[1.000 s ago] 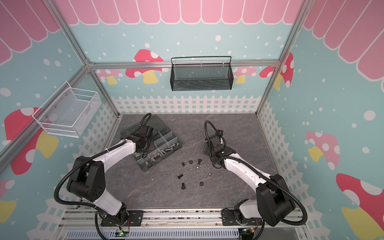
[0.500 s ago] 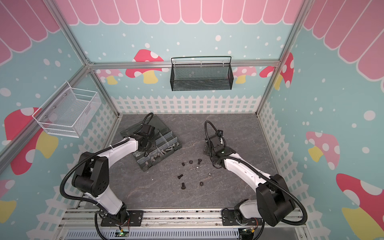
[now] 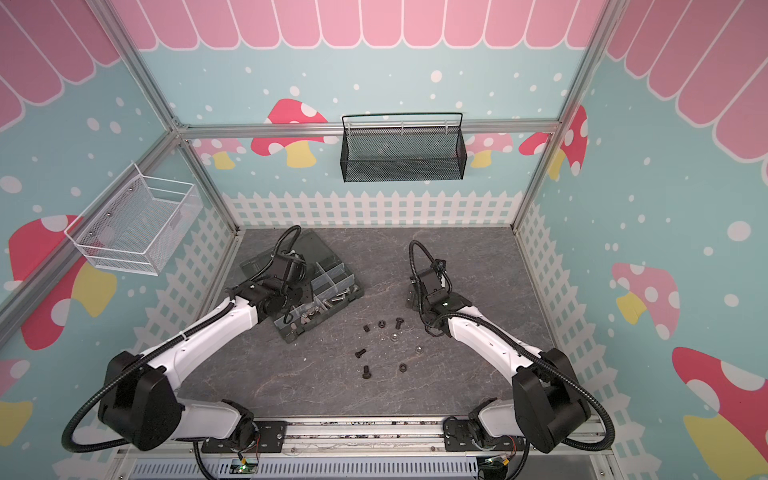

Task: Sort the screws and nuts into containers
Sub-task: 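Move the left gripper back over the scattered black bolts, then lower the left gripper onto another black bolt and close on it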

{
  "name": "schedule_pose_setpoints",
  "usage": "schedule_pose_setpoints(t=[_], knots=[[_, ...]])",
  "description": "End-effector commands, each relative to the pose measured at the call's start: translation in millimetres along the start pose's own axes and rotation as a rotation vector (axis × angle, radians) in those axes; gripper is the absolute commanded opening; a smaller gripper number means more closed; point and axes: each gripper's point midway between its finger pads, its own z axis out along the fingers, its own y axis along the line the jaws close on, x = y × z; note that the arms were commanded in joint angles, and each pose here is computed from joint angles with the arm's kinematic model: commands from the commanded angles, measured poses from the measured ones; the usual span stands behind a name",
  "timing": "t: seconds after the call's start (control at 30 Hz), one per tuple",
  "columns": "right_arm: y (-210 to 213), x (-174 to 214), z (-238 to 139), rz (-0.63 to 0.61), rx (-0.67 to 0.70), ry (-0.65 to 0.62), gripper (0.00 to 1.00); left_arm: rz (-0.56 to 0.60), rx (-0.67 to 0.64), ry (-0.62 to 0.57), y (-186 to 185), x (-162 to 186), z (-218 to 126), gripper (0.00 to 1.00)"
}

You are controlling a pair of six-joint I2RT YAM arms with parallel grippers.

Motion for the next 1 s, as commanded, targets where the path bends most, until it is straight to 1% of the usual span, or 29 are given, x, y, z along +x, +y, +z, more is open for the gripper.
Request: schedule_pose_setpoints(t=[0.0,0.1,0.27,0.4,0.57,0.67,0.97], knots=[[3.2,-7.5,1.4,0.018,0.005,-0.003,0.98,0.012,0.062,0.04,-17.2,32.3,-5.8,0.48],[2.5,-7.4,2.5,0.015,0.015,0.004,0.98,0.05,0.113,0.078,-36.5,61.3,-12.2,0.5],[2.3,-8.3,2.4,0.024,0.017,0.002,0.98,0.101,0.157,0.166,-64.4,104.0,-11.0,0.5],[2.4,-8.7,2.0,0.027,0.015,0.0,0.98,0.191,0.184,0.217,-93.0,128.8,-6.7,0.5],[-1.1,-7.5,-0.4,0.027,0.026,-0.002,0.98,0.305,0.212,0.277,-121.1,150.9,1.7,0.5],[-7.4,-8.6,-3.7,0.034,0.048,-0.015,0.98,0.352,0.218,0.311,-130.0,161.3,8.1,0.5],[-18.7,-13.6,-15.0,0.059,0.068,-0.061,0.98,0.389,0.186,0.373,-129.3,178.2,25.1,0.44]])
